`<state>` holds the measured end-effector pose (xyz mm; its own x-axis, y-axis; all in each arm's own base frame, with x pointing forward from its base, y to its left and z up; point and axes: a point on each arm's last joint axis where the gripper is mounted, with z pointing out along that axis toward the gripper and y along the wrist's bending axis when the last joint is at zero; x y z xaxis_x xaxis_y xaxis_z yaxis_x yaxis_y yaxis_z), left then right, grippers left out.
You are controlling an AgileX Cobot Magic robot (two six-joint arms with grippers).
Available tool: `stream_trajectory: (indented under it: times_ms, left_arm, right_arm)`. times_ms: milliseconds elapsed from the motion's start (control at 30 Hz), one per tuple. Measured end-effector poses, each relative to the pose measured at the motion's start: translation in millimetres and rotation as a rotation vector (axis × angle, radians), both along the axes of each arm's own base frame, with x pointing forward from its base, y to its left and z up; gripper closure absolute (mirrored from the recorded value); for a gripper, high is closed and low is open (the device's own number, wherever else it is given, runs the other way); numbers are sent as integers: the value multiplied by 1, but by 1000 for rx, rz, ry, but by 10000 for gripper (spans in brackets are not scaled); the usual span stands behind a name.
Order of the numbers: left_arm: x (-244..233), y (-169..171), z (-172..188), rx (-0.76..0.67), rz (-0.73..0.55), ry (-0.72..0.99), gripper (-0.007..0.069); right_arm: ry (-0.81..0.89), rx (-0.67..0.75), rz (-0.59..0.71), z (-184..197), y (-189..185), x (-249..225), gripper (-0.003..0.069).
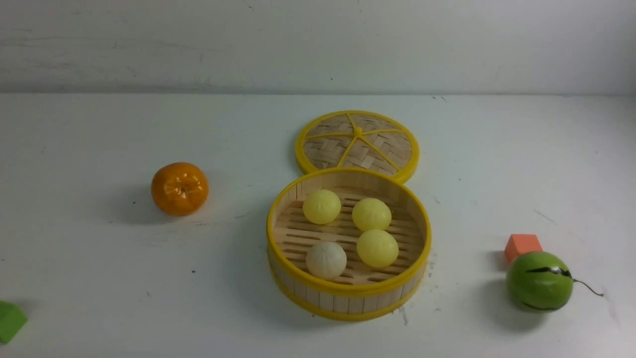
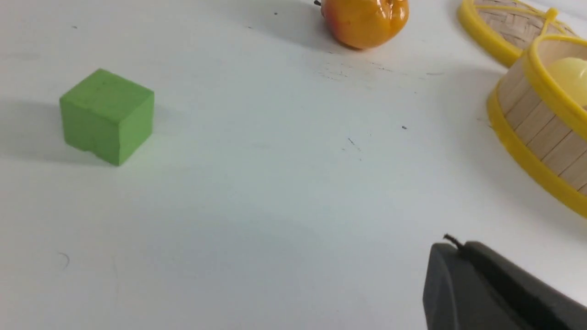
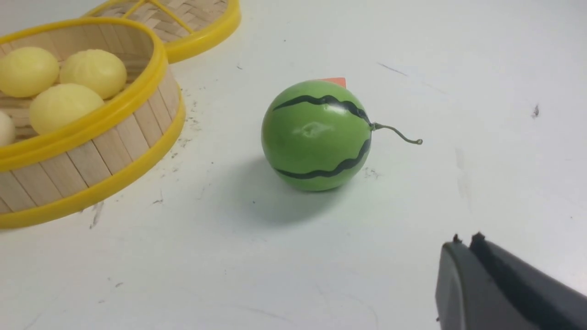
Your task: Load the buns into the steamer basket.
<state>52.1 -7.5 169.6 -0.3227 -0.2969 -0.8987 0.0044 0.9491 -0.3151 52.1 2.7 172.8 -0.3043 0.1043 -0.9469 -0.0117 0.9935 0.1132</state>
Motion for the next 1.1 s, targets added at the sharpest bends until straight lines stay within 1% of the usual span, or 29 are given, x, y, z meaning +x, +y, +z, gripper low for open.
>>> stream_trajectory:
  times_ms: [700,1100]
  left_arm:
    - [0,0,0,-3,2,-4,638]
    - [0,0,0,-3,2,-4,638]
  right_arm:
    - [0,0,0,0,0,0,627]
    - [0,0,0,0,0,0,606]
